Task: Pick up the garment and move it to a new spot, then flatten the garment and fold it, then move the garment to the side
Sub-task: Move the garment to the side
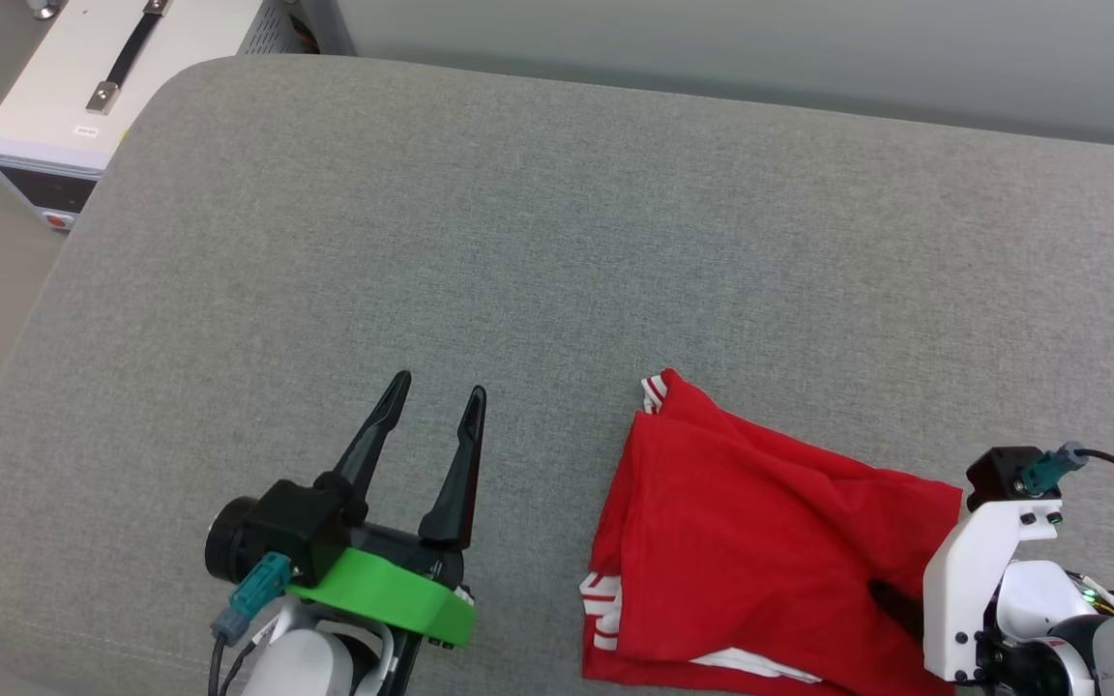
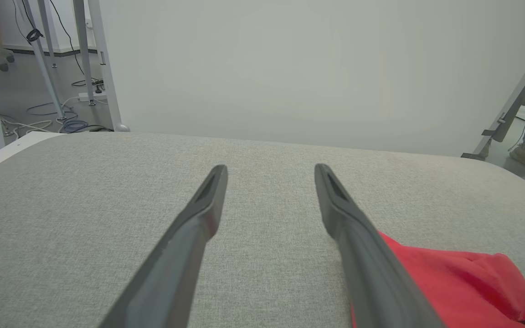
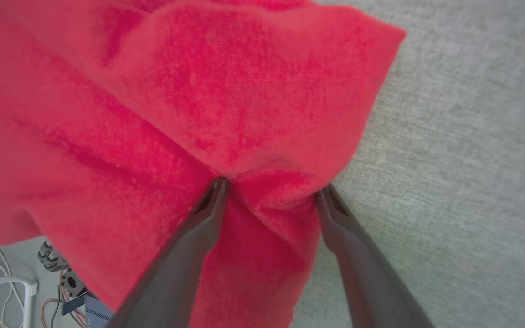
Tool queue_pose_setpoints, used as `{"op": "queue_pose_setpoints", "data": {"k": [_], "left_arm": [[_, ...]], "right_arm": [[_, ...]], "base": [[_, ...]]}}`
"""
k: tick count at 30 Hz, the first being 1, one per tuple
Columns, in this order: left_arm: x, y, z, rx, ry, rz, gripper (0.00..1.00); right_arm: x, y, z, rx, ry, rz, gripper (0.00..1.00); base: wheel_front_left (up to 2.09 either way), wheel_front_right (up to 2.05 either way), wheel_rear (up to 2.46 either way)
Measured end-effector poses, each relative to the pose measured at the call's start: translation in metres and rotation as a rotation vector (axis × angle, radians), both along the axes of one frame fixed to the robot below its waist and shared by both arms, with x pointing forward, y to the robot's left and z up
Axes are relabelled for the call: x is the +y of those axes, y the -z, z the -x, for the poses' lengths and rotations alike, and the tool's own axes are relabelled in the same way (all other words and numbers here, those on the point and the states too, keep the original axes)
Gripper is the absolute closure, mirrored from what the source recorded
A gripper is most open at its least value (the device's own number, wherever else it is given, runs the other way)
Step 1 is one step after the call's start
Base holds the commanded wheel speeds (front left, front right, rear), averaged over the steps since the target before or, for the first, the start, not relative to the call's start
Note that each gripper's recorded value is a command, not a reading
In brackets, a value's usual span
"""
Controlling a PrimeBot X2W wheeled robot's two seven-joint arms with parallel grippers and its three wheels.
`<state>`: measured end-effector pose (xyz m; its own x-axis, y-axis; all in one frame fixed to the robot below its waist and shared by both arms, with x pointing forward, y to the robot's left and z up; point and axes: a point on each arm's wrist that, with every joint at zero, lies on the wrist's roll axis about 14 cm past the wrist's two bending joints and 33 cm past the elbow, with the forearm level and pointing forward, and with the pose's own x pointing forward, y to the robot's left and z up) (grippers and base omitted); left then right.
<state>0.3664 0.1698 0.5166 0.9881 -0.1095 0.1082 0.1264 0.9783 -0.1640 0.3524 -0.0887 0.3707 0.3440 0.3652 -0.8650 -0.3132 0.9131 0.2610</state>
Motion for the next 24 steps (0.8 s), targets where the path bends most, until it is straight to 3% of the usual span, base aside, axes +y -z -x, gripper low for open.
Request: {"op": "queue_pose_setpoints", "data": {"k": [1,2,14,24], "left_arm": [[0.001,0.0,0.0,0.0,-0.002,-0.001,0.0],[0.001,0.0,0.0,0.0,-0.003,-0.001,0.0],[-0.009,-0.005,-0.005,-0.02,0.028,0.003,0.0],[-0.05,-0.005,-0.018,-0.027,0.157,0.022,0.0]], "right_arm": [[0.001,0.001,0.001,0.001,-0.011,0.003,0.75],[0.002,0.002,0.001,-0.003,-0.017,0.005,1.0],[-0.01,-0.016,-0.017,-0.193,-0.076,0.06,1.0],[-0.091,-0.063,-0.036,-0.405,-0.21,0.367,1.0]], "base": [[0.0,0.0,0.0],[0.0,0.0,0.0],[0.0,0.0,0.0],[0.0,0.0,0.0]]}}
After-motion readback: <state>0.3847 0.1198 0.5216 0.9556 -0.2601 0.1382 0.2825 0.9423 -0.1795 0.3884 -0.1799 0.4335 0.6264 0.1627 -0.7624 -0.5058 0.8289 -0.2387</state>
